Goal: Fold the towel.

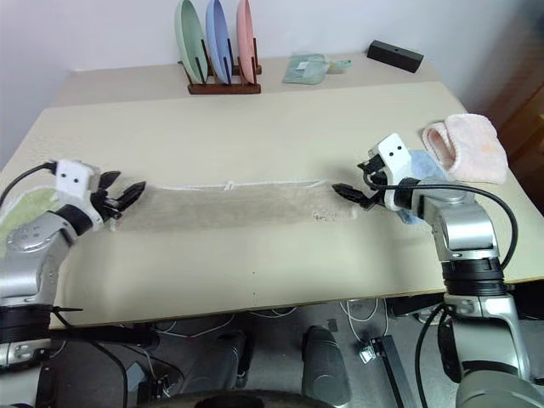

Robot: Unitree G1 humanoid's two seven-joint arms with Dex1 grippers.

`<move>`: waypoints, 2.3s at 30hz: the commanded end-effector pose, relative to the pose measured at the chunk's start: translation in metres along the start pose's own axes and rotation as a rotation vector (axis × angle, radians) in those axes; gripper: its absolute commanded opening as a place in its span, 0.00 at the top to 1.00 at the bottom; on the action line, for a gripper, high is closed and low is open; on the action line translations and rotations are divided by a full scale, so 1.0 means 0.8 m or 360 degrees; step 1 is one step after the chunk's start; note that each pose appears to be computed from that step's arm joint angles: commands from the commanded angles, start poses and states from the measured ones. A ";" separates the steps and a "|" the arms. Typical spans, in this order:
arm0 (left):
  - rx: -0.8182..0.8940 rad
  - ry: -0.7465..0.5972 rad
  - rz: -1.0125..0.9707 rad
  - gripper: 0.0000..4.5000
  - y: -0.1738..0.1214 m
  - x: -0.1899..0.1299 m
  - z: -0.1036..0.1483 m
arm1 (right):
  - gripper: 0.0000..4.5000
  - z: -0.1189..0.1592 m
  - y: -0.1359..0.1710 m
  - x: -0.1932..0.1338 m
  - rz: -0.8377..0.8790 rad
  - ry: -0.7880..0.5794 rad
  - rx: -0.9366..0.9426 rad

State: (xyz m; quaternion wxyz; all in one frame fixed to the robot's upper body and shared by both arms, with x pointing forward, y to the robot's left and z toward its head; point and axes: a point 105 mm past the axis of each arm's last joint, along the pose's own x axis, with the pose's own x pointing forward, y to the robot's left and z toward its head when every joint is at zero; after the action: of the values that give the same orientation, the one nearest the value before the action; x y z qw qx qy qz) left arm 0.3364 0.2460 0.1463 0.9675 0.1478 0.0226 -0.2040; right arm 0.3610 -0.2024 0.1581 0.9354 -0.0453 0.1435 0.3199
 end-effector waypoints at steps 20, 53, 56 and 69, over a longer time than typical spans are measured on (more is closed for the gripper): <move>0.0013 -0.0291 -0.0768 0.32 -0.182 0.006 0.049 | 0.00 -0.079 0.071 -0.031 -0.0263 -0.0033 0.1265; 0.0000 -0.0318 -0.0642 0.32 -0.164 0.012 0.046 | 0.99 0.047 0.063 -0.033 -0.0293 -0.0120 0.0033; 0.0007 -0.0322 -0.0617 0.32 -0.158 0.014 0.047 | 0.99 0.033 0.101 -0.011 -0.0070 0.0039 -0.0301; 0.0004 -0.0308 -0.0569 0.32 -0.161 0.002 0.047 | 0.99 -0.023 0.159 0.069 0.0225 0.0217 -0.0605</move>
State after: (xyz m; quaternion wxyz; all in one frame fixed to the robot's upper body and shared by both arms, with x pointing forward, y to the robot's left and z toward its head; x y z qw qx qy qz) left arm 0.2882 0.1222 0.1336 0.9134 0.1143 -0.0231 -0.3901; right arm 0.3168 -0.0770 0.1113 0.8704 -0.2246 0.1788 0.4001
